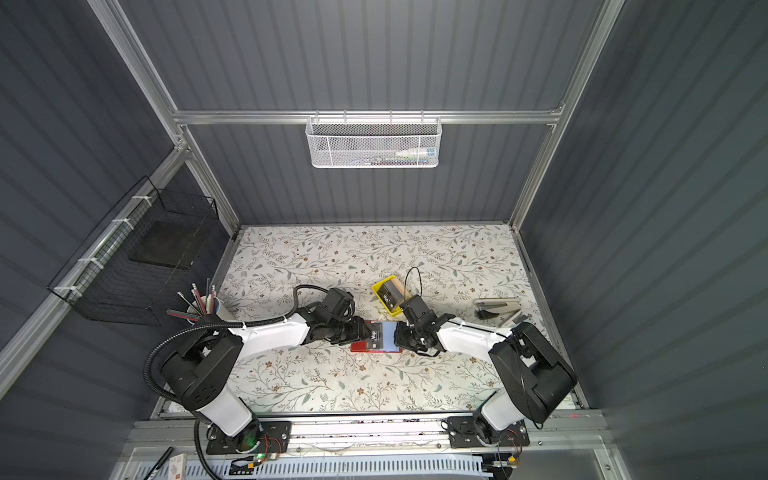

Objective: Insert credit cards into a card holder
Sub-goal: Insert the credit card into the card slot.

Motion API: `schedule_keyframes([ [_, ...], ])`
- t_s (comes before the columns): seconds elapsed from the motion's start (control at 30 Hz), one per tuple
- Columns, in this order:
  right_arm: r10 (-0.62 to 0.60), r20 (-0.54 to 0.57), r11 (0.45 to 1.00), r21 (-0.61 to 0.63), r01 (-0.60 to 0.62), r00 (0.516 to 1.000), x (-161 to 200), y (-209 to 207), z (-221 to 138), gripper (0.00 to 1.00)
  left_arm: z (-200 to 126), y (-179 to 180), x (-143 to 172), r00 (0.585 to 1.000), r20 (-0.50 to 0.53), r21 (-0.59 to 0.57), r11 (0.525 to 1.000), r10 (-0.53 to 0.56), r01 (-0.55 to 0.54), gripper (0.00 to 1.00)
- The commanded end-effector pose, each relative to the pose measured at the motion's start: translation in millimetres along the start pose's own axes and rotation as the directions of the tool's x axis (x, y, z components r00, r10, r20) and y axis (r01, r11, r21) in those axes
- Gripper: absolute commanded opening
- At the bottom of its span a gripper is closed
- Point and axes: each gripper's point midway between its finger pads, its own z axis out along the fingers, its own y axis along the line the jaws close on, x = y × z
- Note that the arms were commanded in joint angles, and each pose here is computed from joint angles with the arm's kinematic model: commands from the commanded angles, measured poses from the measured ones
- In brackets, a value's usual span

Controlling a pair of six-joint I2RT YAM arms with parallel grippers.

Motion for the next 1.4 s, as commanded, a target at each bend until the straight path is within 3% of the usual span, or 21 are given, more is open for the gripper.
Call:
schedule_keyframes([
  [0.0,0.007,-0.008,0.999,0.040,-0.007,1.000,6,-13,4,0.22,6,-5,2,1.000,-0.027,0.022,1.000,-0.013,0.014,0.48],
  [1.37,-0.003,-0.007,0.999,0.045,0.003,1.000,8,-15,3,0.20,19,-42,-1,0.999,-0.041,0.211,0.977,-0.004,0.013,0.47],
])
